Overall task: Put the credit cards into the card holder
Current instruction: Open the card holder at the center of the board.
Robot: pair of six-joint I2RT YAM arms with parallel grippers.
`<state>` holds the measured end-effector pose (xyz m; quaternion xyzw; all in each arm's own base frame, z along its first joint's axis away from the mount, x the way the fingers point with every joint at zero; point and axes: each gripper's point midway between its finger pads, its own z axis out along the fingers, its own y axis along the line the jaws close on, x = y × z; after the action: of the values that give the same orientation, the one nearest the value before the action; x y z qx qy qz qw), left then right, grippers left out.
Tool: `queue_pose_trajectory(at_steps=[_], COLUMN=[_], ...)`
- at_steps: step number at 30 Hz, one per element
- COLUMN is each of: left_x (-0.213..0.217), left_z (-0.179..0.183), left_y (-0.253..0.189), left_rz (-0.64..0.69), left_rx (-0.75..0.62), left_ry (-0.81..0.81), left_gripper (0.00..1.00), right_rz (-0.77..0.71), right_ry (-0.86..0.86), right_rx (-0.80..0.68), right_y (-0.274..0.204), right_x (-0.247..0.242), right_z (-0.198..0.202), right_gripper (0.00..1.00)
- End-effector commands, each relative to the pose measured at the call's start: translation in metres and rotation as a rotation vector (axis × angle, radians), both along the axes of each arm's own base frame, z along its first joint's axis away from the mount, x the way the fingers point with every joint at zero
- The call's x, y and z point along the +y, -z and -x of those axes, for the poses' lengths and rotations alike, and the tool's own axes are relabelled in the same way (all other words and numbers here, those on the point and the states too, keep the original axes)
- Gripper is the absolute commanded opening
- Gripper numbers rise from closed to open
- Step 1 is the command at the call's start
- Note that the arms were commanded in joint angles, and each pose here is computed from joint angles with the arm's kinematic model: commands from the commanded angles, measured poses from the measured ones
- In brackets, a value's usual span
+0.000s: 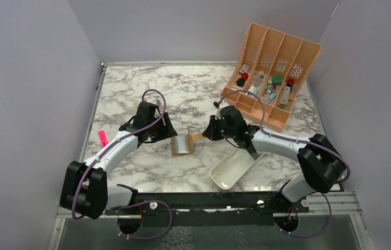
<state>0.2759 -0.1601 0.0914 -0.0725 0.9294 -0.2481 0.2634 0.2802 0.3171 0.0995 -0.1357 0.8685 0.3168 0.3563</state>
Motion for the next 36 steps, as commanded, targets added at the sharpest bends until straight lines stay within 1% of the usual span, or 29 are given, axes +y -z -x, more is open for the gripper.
queue_pose_trajectory(at_steps=[1,5,9,14,17,22,25,32,36], left_x=[0.003,-0.006,-0.017,-0.022,-0.025,-0.042,-0.045,-0.049,-0.051], left_z=[-0.003,0.0,0.003,0.006,0.007,0.01,0.01,0.006,0.003], left_y=[0.002,0.013,0.021,0.031,0.032,0.027,0.028,0.017,0.015], left_rz=[-0.014,0.024,0.089,0.112,0.134,0.248,0.267,0.299,0.31], left_rx=[-0.004,0.033,0.043,0.069,0.063,0.049,0.052,0.011,-0.003], left_ry=[-0.018,0.008,0.038,0.049,0.06,0.103,0.114,0.119,0.126], left_gripper=[0.6,0.6,0.6,0.6,0.6,0.6,0.59,0.42,0.27], right_rz=[0.084,0.101,0.101,0.102,0.101,0.098,0.102,0.103,0.103], right_ry=[0.023,0.041,0.041,0.046,0.047,0.044,0.046,0.049,0.046], right_rx=[-0.013,0.005,0.012,0.026,0.028,0.03,0.035,0.045,0.049], right_y=[0.012,0.022,0.026,0.03,0.031,0.032,0.034,0.037,0.038], right_x=[-0.02,-0.028,-0.032,-0.036,-0.037,-0.038,-0.039,-0.04,-0.039], right_z=[-0.005,-0.008,-0.008,-0.008,-0.007,-0.006,-0.006,-0.007,-0.007], right_gripper=[0.01,0.01,0.01,0.01,0.01,0.01,0.01,0.01,0.01])
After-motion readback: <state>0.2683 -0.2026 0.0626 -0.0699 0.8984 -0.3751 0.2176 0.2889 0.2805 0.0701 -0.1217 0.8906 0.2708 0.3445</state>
